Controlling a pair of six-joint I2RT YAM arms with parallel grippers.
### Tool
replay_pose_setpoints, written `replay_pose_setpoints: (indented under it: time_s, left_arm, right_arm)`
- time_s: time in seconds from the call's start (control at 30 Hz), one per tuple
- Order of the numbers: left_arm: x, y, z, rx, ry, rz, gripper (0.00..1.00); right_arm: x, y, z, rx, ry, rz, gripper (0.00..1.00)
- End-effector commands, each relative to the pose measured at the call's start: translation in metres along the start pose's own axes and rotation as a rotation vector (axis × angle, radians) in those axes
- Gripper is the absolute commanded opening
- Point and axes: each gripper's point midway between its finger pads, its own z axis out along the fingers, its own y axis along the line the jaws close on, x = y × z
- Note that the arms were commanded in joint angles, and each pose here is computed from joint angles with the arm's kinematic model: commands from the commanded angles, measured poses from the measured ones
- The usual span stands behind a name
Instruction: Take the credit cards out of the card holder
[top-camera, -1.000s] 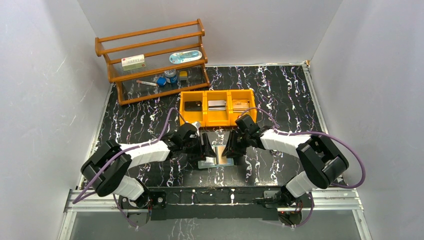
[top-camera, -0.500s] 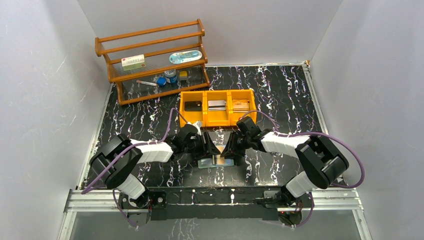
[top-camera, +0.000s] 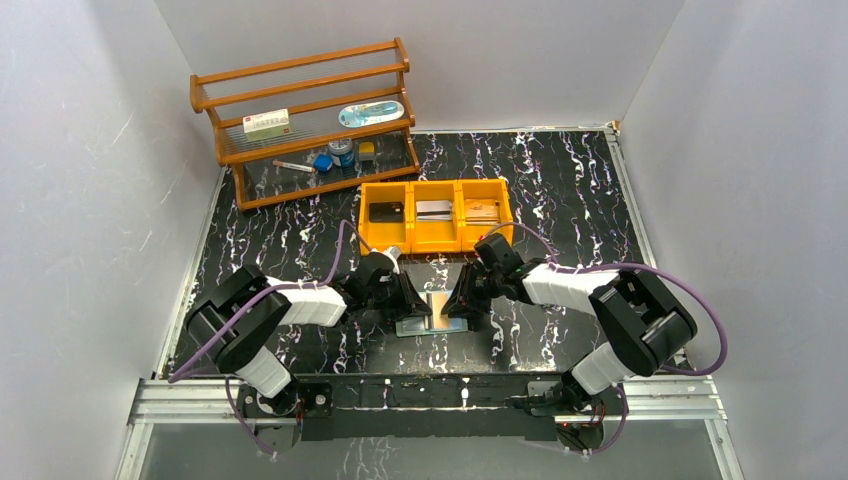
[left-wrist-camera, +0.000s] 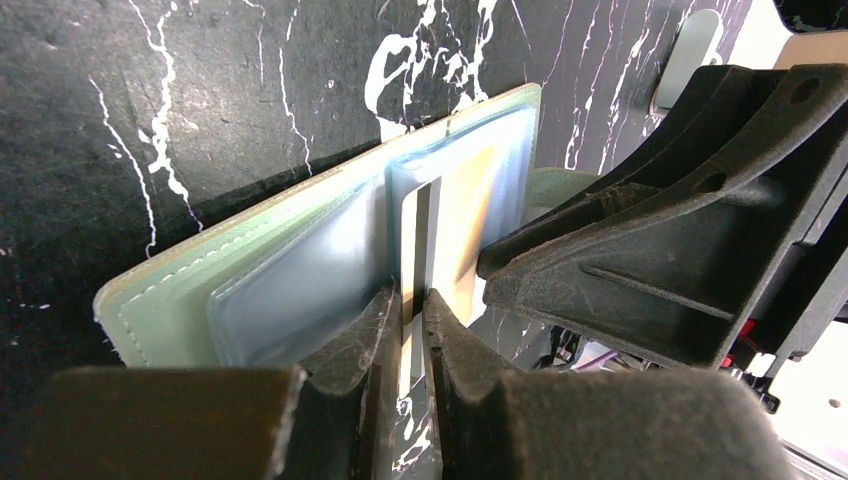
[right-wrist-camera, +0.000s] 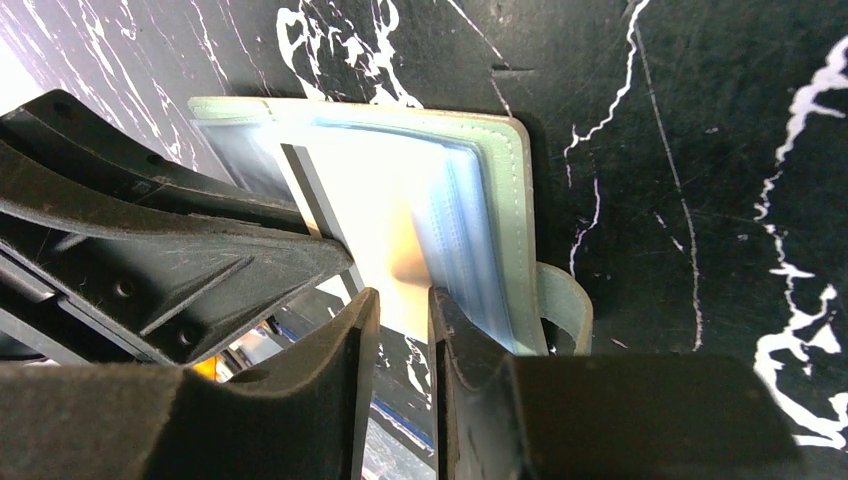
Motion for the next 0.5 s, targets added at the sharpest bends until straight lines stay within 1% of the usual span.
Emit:
replay_pose_setpoints:
  time_s: [0.0, 0.07, 0.17, 0.2, 0.47]
  left_arm:
    - [0.0090, 0.0231, -0.0056, -0.090, 0.011, 0.006, 0.11]
    - [0.0072, 0.0222, -0.0086, -0.091, 0.001, 0.011, 0.10]
    - [0.0063, 0.0186, -0.0125, -0.080, -0.006, 0.027, 0.01]
    - [0.0061, 0.0177, -0.0131, -0.077, -0.006, 0.031, 0.00]
    - [0.0066, 0.0170, -0.0152, -0.078, -0.003, 0.044, 0.00]
  right_arm:
    - [0.0155, -0.0705, 0.0076, 0.257, 0.016, 0.052, 0.33]
    - [0.0152, -0.0717, 0.0072, 0.263, 0.013, 0.055, 0.31]
    - [0.0142, -0.0715, 0.0067, 0.266, 0.008, 0.054, 0.28]
    - [0.0135, -0.0710, 0.0063, 0.265, 0.006, 0.053, 0.28]
    - [0.0129, -0.0717, 0.0059, 0.273, 0.003, 0.055, 0.27]
